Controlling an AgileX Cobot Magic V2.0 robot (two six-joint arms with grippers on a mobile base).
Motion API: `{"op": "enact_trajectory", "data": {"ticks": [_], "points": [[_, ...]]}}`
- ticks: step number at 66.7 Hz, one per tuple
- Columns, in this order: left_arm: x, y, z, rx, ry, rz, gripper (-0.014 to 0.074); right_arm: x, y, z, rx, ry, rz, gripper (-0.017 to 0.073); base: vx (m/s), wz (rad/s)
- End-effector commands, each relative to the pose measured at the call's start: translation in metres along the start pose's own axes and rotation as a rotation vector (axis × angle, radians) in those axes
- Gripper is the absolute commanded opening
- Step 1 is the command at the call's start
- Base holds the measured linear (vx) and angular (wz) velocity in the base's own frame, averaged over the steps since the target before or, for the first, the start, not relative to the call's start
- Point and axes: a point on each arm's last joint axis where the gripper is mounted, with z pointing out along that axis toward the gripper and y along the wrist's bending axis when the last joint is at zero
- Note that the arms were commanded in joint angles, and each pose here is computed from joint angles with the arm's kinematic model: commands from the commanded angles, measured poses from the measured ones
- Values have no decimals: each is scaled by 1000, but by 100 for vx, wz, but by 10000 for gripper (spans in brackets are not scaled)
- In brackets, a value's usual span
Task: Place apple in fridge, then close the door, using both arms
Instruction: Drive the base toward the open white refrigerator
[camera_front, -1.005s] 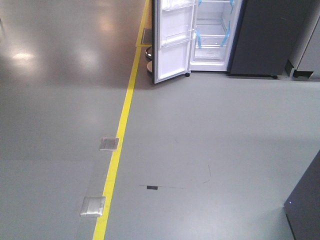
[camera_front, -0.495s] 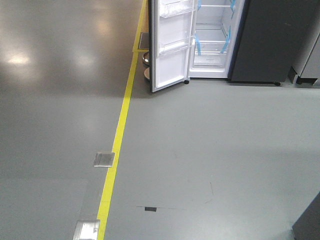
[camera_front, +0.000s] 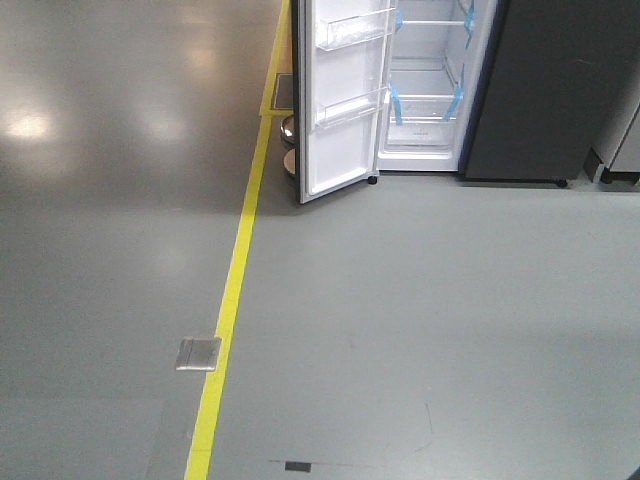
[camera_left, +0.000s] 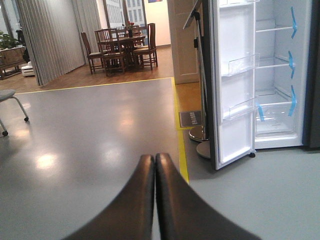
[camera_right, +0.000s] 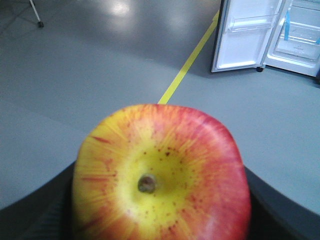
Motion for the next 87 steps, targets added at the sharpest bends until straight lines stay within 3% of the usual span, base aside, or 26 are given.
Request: {"op": "enact_trajectory", "data": {"ticks": [1, 87], "points": [[2, -2, 0, 20, -56, -11, -6, -11, 0, -3, 6, -83, 0, 78, 26, -4], [2, -2, 0, 20, -56, -11, -6, -11, 0, -3, 6, -84, 0, 78, 25, -4]]}}
